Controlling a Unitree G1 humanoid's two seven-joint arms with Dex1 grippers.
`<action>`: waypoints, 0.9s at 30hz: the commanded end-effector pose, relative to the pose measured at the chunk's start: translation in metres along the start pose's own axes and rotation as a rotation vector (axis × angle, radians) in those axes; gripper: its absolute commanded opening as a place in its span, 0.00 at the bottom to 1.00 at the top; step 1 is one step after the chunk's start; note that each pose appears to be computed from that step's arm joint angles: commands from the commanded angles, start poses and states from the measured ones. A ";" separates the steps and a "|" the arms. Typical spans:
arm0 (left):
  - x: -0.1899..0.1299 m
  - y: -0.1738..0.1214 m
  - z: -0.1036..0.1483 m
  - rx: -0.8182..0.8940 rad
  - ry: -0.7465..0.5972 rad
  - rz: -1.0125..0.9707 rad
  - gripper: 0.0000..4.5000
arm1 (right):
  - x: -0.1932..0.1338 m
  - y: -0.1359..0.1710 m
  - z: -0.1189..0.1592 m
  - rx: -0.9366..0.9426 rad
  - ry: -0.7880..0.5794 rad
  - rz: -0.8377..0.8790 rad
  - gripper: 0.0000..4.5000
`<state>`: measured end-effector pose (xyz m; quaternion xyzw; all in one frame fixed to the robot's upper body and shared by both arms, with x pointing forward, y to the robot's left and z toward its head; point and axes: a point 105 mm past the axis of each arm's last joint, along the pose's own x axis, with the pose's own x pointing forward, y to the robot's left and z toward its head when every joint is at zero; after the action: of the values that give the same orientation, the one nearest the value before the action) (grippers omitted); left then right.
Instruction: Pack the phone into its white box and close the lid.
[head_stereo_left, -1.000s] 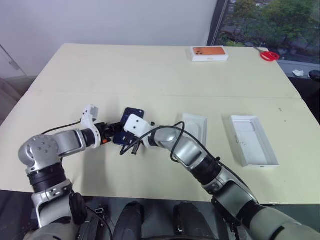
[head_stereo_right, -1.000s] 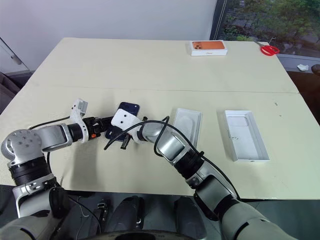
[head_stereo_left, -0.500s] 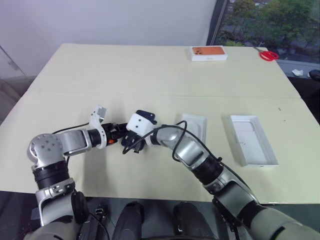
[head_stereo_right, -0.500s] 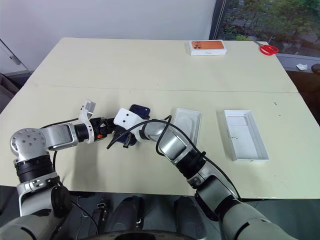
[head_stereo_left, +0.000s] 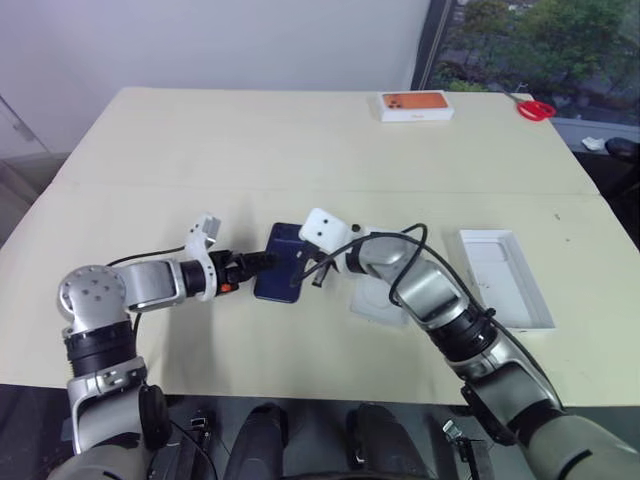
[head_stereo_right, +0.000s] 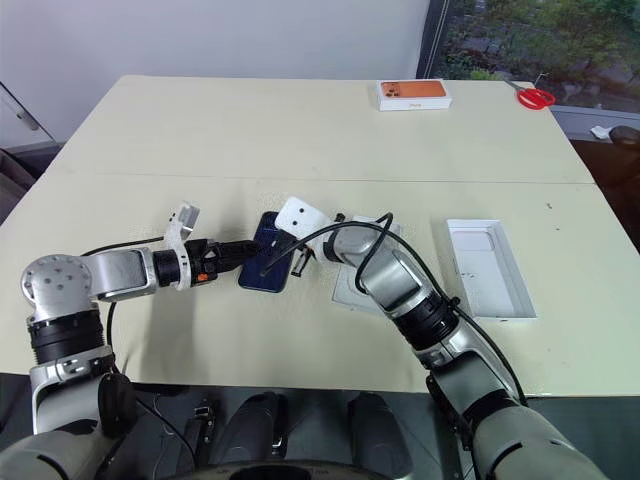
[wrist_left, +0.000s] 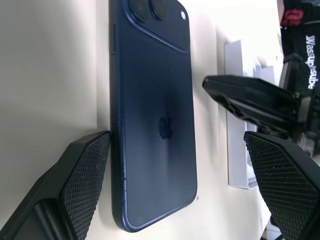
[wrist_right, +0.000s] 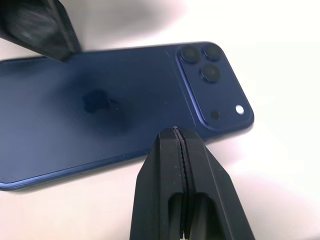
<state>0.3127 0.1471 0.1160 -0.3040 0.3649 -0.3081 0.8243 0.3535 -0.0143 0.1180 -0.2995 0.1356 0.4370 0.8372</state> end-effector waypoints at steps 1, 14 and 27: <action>0.011 -0.005 -0.019 0.004 0.094 -0.022 1.00 | 0.002 0.000 0.005 -0.043 -0.012 -0.009 0.00; 0.013 -0.007 -0.023 0.007 0.099 -0.026 1.00 | -0.014 -0.011 0.014 -0.078 -0.038 -0.049 0.00; 0.014 -0.009 -0.024 -0.003 0.095 -0.036 1.00 | -0.018 -0.004 -0.013 -0.147 0.050 -0.008 0.00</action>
<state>0.3077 0.1343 0.1145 -0.2969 0.3703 -0.3240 0.8184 0.3500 -0.0449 0.1100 -0.3661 0.1484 0.4216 0.8162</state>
